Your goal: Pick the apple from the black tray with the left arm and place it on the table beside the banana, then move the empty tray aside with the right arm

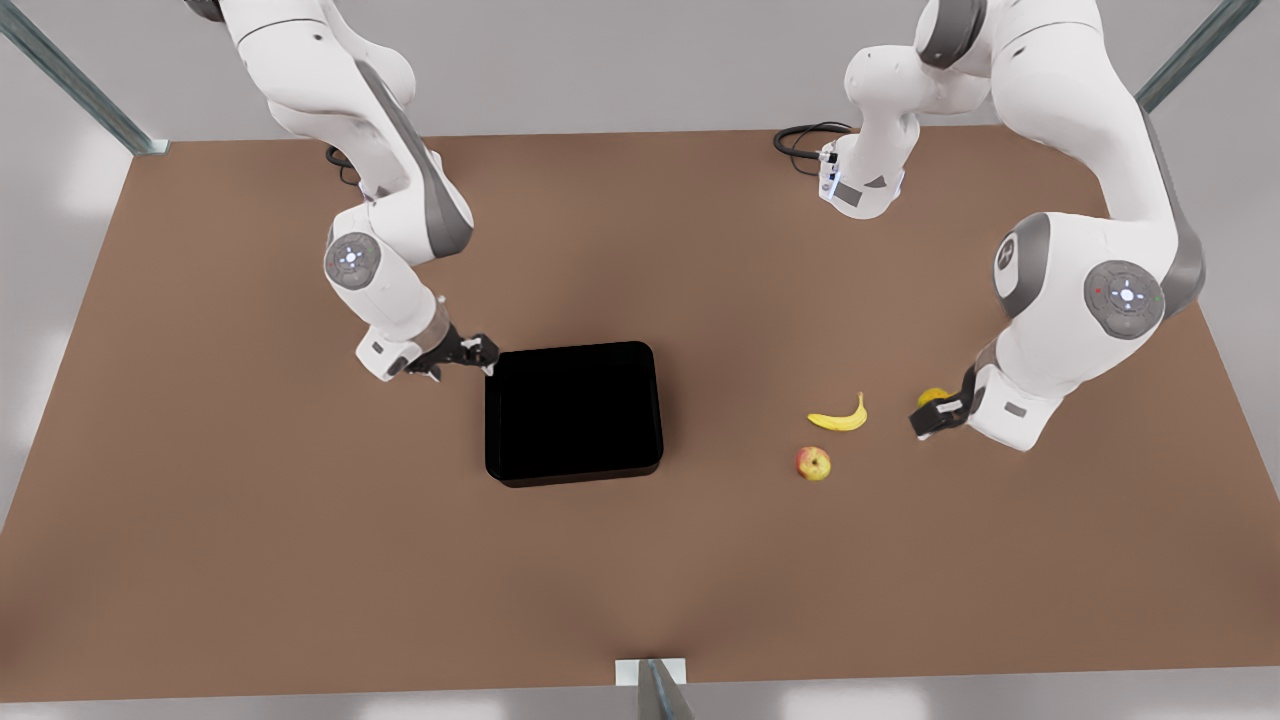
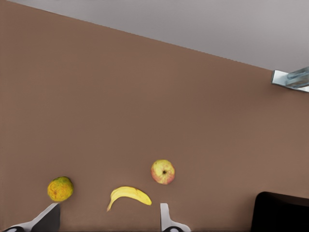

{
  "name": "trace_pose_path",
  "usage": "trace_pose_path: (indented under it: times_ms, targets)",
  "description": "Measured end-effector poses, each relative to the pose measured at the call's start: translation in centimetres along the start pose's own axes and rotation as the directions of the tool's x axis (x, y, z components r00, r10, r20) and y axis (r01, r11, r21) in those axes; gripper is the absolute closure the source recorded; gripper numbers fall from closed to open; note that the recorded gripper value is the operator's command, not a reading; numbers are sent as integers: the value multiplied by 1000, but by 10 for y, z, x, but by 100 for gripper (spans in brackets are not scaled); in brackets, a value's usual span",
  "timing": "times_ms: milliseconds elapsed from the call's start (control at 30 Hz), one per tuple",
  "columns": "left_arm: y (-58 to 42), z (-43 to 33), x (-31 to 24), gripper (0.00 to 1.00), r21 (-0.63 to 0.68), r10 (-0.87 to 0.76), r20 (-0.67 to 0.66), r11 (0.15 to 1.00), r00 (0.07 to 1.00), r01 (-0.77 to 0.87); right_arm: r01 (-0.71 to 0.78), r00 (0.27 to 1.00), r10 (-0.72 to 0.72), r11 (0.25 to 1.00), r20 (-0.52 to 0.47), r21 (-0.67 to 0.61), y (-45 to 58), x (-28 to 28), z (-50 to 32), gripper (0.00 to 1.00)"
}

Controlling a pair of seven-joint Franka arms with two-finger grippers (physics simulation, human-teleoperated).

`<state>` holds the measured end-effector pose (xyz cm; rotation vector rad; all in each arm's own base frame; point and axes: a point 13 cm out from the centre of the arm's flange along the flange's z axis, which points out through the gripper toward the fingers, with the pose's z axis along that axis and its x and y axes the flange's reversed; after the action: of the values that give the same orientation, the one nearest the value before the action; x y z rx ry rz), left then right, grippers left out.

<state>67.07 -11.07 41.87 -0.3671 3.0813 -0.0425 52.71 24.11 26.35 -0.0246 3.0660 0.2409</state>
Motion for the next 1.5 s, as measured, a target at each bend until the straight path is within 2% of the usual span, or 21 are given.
trace_pose_path:
  times_ms: [200, 600, 700, 733, 833, 900, 1033, 1167, 1367, 1500]
  targets:
    - [8, 2, 11, 0, -13, 100, -49, 995, 994, -101, -44, 999, 44, 999, 27, -1, 0, -14, 55, 0]
    - [16, -1, 8, 0, -35, 242, -49, 969, 969, -244, -97, 995, 97, 995, -21, 33, -22, -6, 146, 1]
    - [17, -2, 7, 0, -36, 265, -47, 963, 963, -267, -103, 994, 105, 994, -38, 43, -29, -2, 164, 6]
    - [17, -1, 7, 0, -36, 272, -47, 961, 961, -274, -105, 993, 107, 993, -43, 46, -31, -1, 171, 9]
    - [17, -1, 6, 0, -36, 290, -48, 956, 956, -292, -108, 993, 110, 993, -39, 45, -34, -2, 175, 37]
    - [17, 0, 6, 0, -36, 301, -48, 952, 952, -303, -109, 993, 110, 993, -33, 42, -34, -4, 175, 53]
    - [17, 0, 6, 0, -36, 318, -48, 947, 947, -320, -110, 994, 111, 993, -25, 39, -34, -8, 172, 73]
    - [17, -1, 6, 0, -35, 333, -47, 942, 942, -335, -109, 994, 110, 993, -15, 32, -32, -11, 165, 81]
    - [17, -3, 6, 0, -34, 349, -46, 936, 936, -351, -96, 995, 96, 995, 35, -2, -16, -40, 91, 89]
    - [18, -2, 6, 0, -29, 354, -47, 934, 934, -356, -126, 990, 127, 992, 68, -12, -47, -92, 17, 91]
